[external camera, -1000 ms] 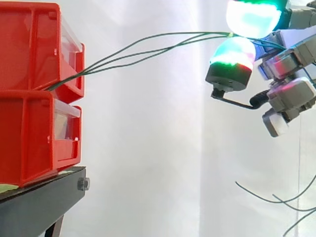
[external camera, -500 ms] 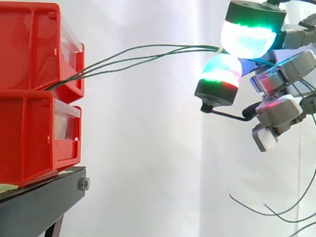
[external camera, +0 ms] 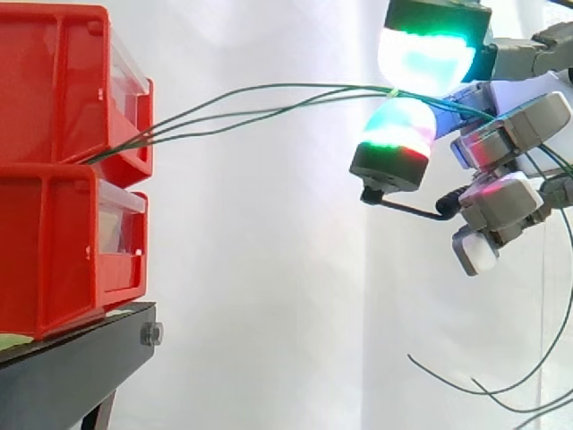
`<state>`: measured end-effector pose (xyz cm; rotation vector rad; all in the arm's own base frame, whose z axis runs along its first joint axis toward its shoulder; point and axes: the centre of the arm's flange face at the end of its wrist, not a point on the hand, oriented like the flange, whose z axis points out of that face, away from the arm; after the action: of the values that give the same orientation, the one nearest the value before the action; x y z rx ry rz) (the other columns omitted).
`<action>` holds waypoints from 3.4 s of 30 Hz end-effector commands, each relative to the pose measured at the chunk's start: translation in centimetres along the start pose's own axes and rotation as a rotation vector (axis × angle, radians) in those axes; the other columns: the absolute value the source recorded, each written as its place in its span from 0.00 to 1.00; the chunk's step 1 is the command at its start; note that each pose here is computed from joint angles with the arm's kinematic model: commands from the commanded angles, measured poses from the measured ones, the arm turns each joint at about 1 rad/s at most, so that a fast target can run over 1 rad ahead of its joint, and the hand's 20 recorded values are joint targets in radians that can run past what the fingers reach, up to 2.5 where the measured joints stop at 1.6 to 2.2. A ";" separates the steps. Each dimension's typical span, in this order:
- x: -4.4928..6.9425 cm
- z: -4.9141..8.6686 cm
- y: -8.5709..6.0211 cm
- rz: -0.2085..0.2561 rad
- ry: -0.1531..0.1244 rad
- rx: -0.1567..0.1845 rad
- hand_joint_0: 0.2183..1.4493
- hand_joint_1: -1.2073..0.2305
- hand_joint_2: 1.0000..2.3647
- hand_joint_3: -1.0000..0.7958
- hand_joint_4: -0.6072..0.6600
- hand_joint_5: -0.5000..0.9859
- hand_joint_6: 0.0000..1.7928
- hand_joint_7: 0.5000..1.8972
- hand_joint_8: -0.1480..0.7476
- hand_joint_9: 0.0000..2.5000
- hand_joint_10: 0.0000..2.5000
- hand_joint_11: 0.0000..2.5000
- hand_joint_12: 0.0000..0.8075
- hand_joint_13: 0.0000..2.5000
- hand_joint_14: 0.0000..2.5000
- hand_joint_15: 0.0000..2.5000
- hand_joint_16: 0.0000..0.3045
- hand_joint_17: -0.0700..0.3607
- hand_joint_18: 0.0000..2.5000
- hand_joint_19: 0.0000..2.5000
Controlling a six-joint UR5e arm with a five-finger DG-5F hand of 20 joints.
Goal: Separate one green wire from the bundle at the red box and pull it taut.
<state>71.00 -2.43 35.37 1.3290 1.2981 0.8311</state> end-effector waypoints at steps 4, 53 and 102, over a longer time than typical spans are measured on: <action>0.0 0.0 0.0 -0.001 0.001 0.001 0.34 0.30 0.01 0.46 0.48 0.24 0.51 0.44 0.45 0.62 0.00 0.65 0.45 0.51 0.01 0.37 0.17 0.44 0.33 0.27; 0.0 0.0 0.0 0.000 0.001 -0.001 0.37 0.25 0.01 0.35 0.51 0.23 0.51 0.37 0.43 0.58 0.00 0.63 0.44 0.45 0.01 0.36 0.16 0.42 0.30 0.27; 0.0 -0.1 0.5 0.029 0.001 0.002 0.30 0.44 0.00 0.31 0.55 0.25 0.46 0.39 0.46 0.53 0.01 0.44 0.45 0.34 0.01 0.25 0.16 0.42 0.25 0.26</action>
<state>71.00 -2.29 35.86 1.3516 1.2831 0.8506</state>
